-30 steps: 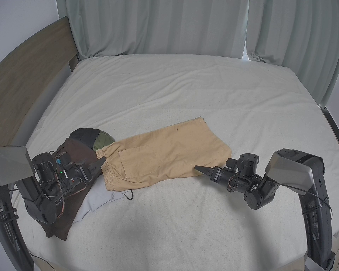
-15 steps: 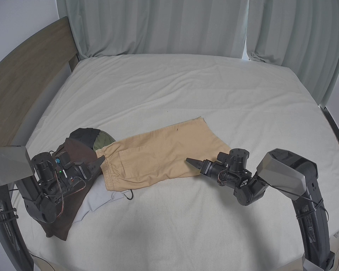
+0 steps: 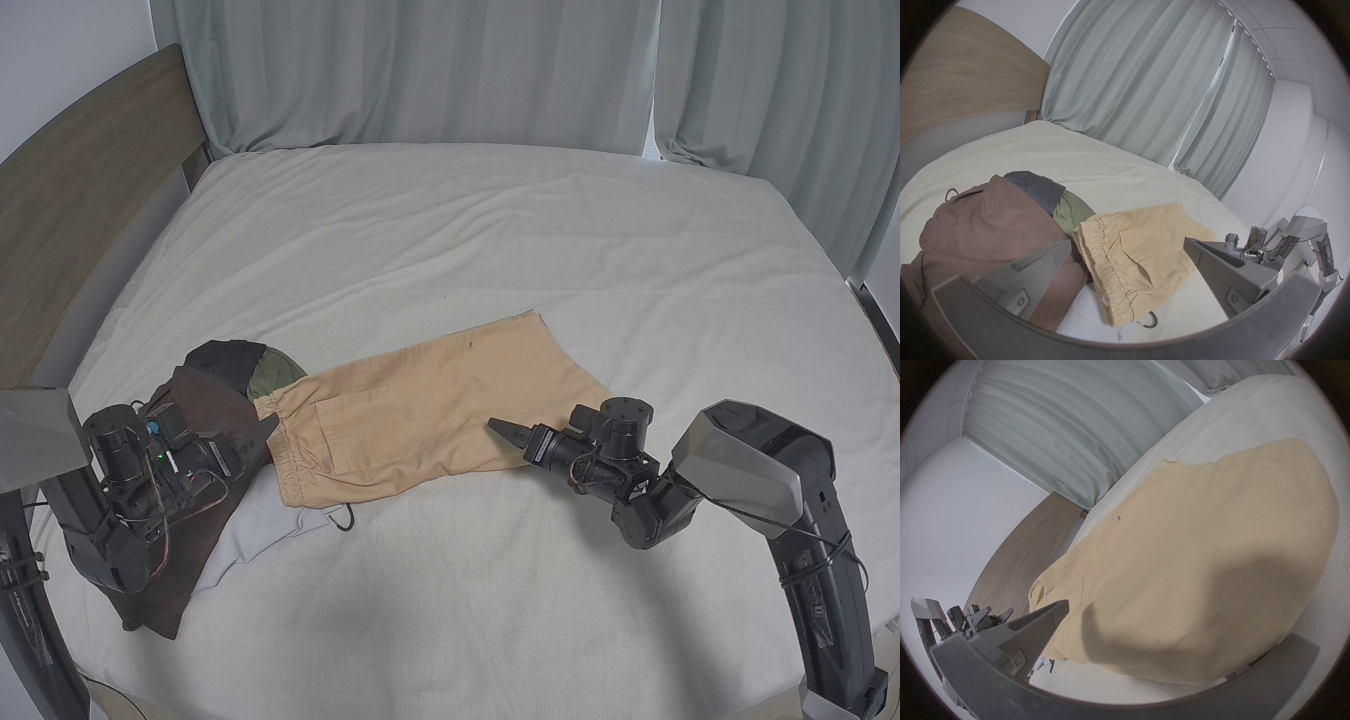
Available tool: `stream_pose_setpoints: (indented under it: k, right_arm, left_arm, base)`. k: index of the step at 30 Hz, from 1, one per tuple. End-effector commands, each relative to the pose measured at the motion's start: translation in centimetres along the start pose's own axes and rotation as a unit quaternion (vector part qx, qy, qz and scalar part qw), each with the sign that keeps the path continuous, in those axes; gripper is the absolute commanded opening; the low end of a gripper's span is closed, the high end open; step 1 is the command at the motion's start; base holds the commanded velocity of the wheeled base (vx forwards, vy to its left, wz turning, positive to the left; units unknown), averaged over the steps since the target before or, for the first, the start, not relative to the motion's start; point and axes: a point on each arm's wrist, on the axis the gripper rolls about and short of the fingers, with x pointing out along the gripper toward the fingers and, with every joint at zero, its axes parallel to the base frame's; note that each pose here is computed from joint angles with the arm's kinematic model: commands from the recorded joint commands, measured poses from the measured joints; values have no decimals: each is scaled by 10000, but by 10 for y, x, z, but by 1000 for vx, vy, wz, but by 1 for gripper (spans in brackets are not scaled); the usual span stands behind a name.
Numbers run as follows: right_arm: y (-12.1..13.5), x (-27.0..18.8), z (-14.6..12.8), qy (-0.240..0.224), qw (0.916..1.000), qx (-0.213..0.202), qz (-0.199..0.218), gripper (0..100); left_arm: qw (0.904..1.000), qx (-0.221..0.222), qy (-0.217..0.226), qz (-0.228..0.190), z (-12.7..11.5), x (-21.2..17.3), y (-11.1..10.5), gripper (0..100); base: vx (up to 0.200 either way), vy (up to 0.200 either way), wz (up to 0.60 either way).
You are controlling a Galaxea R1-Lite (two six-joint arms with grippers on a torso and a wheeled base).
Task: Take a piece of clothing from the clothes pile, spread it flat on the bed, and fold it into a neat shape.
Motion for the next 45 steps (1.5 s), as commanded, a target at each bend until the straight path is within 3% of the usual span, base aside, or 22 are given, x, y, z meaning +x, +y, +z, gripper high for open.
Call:
stream_pose_setpoints:
  k: [1,17,28,45]
  right_arm:
    - [-4,0,-6,82,9999,32,-52,0]
    - [-3,-7,-14,155,9996,64,-237,0]
    - [19,-42,-2,322,9986,114,-405,0]
    - [25,-128,-8,692,9883,362,-1311,0]
  left_arm:
    - [10000,-11,26,-2,-2,0,0,100]
    - [9999,-123,22,-11,-1,0,0,100]
    - [9999,-144,13,-5,-1,0,0,100]
    - [9996,-263,49,-26,-2,-2,-1,100]
  base:
    - [0,0,0]
    - [0,0,0]
    - [0,0,0]
    - [0,0,0]
